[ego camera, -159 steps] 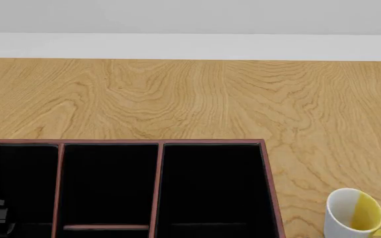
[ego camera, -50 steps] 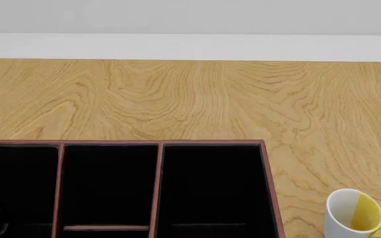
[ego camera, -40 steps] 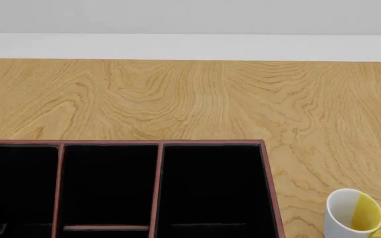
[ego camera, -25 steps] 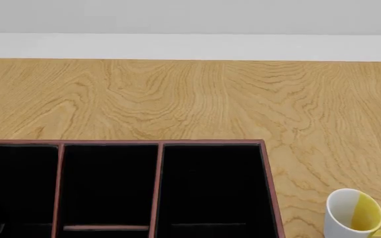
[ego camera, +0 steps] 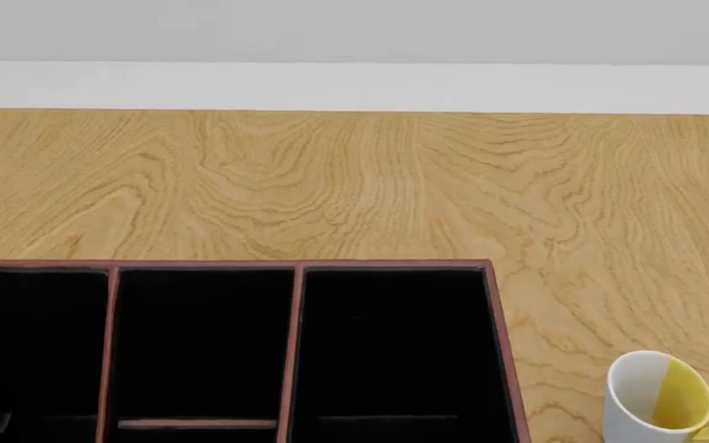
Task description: Pick up the book and place it in the front compartment of the caddy.
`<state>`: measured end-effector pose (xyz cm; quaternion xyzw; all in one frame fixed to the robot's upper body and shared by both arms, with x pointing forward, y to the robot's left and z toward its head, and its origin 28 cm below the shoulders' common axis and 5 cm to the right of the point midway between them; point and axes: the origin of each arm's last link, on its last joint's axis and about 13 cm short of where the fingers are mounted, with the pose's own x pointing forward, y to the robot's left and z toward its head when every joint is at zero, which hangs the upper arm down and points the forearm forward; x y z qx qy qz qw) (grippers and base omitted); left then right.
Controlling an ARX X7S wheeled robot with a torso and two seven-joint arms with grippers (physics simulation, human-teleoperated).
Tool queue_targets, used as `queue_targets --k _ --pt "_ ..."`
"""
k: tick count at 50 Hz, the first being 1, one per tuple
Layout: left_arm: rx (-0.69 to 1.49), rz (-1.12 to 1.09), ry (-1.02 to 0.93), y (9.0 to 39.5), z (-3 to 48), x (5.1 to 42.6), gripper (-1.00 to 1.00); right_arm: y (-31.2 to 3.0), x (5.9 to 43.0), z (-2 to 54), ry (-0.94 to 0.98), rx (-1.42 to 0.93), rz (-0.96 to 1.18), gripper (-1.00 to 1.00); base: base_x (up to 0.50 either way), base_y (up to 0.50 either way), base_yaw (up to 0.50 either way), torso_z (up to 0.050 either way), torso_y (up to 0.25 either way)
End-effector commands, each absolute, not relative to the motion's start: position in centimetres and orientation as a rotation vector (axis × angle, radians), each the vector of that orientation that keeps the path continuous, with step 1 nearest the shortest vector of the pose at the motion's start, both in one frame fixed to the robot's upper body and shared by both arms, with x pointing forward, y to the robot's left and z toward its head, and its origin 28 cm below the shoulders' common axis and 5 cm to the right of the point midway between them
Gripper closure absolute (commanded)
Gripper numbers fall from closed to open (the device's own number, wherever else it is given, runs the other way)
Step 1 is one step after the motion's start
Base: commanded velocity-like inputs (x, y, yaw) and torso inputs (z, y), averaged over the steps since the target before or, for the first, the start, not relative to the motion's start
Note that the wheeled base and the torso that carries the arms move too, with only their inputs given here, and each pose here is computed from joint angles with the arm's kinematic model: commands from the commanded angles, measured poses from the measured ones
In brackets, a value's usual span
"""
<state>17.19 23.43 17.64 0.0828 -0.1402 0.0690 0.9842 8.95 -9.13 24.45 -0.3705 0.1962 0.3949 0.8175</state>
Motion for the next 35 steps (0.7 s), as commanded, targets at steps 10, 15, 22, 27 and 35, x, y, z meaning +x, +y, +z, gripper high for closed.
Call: queue_targets --k 10,15,22,27,35 --pt "0.167 0.138 -0.285 23.5 17.7 17.3 -1.00 -8.9 9.1 28.5 0.301 -0.836 0.839 1.00 0.00 0.00 0.00 0.000 0.001" --pt "0.169 0.142 -0.286 23.6 17.7 17.3 -1.00 -9.0 9.6 29.0 0.299 -0.846 0.848 1.00 0.00 0.00 0.00 0.000 0.000" --pt "0.173 0.156 -0.284 23.8 17.7 17.3 -1.00 -8.9 10.4 30.2 0.283 -0.865 0.858 1.00 0.00 0.00 0.00 0.000 0.001" --pt "0.183 0.164 -0.279 23.8 17.7 17.3 -1.00 -9.1 11.1 31.3 0.266 -0.892 0.857 1.00 0.00 0.00 0.00 0.000 0.000" --pt "0.189 0.184 -0.280 24.1 17.8 17.4 -1.00 -9.0 12.3 33.4 0.226 -0.919 0.852 1.00 0.00 0.00 0.00 0.000 0.001"
